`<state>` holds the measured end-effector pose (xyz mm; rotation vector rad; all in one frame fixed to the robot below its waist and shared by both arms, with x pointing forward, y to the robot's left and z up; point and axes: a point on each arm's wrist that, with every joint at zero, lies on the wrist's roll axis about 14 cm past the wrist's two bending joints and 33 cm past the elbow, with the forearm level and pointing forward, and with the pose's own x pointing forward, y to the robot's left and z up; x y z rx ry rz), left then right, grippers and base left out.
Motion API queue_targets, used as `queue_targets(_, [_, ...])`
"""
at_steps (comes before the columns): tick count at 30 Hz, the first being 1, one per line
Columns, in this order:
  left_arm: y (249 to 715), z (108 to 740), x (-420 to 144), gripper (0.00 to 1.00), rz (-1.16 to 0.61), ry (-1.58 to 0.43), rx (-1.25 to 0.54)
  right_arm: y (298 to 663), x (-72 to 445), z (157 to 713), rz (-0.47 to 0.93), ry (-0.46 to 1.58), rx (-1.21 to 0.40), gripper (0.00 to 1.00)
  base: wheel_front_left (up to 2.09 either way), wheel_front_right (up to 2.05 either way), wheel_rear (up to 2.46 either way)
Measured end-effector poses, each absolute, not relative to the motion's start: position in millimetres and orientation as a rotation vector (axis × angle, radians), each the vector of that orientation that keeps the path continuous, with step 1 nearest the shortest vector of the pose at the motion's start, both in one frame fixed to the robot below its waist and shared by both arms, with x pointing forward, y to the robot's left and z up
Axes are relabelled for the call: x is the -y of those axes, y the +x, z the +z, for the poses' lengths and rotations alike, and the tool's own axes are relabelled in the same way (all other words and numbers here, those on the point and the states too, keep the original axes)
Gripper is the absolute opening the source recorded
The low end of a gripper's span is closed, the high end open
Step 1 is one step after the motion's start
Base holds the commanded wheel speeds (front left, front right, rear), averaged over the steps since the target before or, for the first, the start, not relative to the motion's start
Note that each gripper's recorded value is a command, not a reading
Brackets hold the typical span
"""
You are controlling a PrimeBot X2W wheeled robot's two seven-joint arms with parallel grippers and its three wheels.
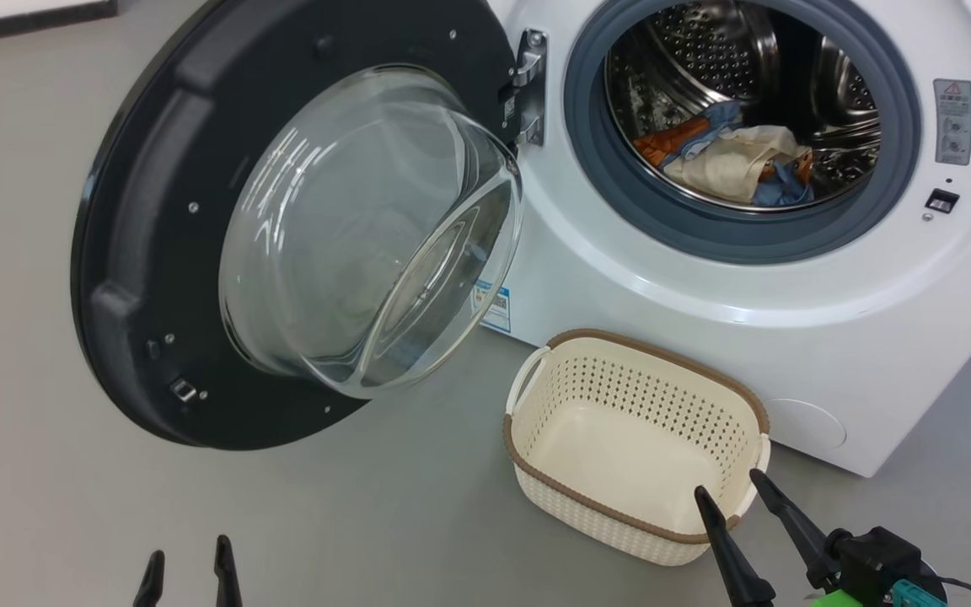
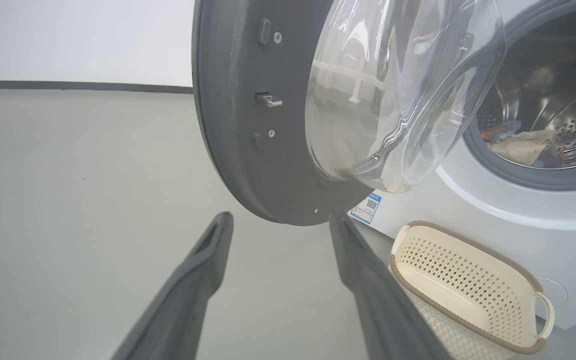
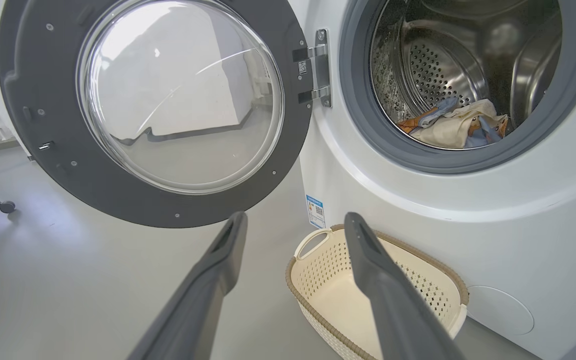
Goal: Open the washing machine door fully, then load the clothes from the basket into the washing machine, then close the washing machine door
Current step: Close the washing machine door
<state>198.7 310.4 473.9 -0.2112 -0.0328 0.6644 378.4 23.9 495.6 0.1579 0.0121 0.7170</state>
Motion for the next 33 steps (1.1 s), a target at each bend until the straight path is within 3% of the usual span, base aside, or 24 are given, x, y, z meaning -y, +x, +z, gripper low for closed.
queue_targets(6, [196, 477, -315, 1.00, 0.690, -0.210, 0.038, 379, -29, 489, 0.740, 0.154, -0.033, 1.00, 0.00, 0.00, 0.00])
queue_targets(7, [195, 477, -315, 0.76, 0.697, -0.210, 0.038, 378, -30, 488, 0.744, 0.154, -0.035, 1.00, 0.00, 0.00, 0.00])
queue_targets(8, [194, 476, -316, 0.05, 0.703, -0.217, 0.038, 378, -31, 488, 0.747, 0.154, -0.037, 1.00, 0.00, 0.00, 0.00])
queue_targets(9, [192, 475, -317, 0.00, 0.711, -0.234, 0.040, 378, -31, 488, 0.748, 0.154, -0.038, 1.00, 0.00, 0.00, 0.00])
queue_targets(19, [160, 470, -355, 0.00, 0.893, -0.525, 0.137, 380, -30, 486, 0.742, 0.155, -0.041, 1.00, 0.00, 0.00, 0.00])
queue_targets(22, [144, 474, -383, 0.00, 0.997, -0.823, 0.309, 382, -27, 486, 0.731, 0.158, -0.040, 1.00, 0.00, 0.00, 0.00])
queue_targets(28, [127, 502, -434, 0.00, 1.063, -1.124, 0.648, 382, -26, 486, 0.723, 0.164, -0.041, 1.00, 0.00, 0.00, 0.00])
queue_targets(33, [125, 540, -474, 0.00, 1.021, -1.150, 0.750, 382, -25, 488, 0.707, 0.181, -0.036, 1.00, 0.00, 0.00, 0.00])
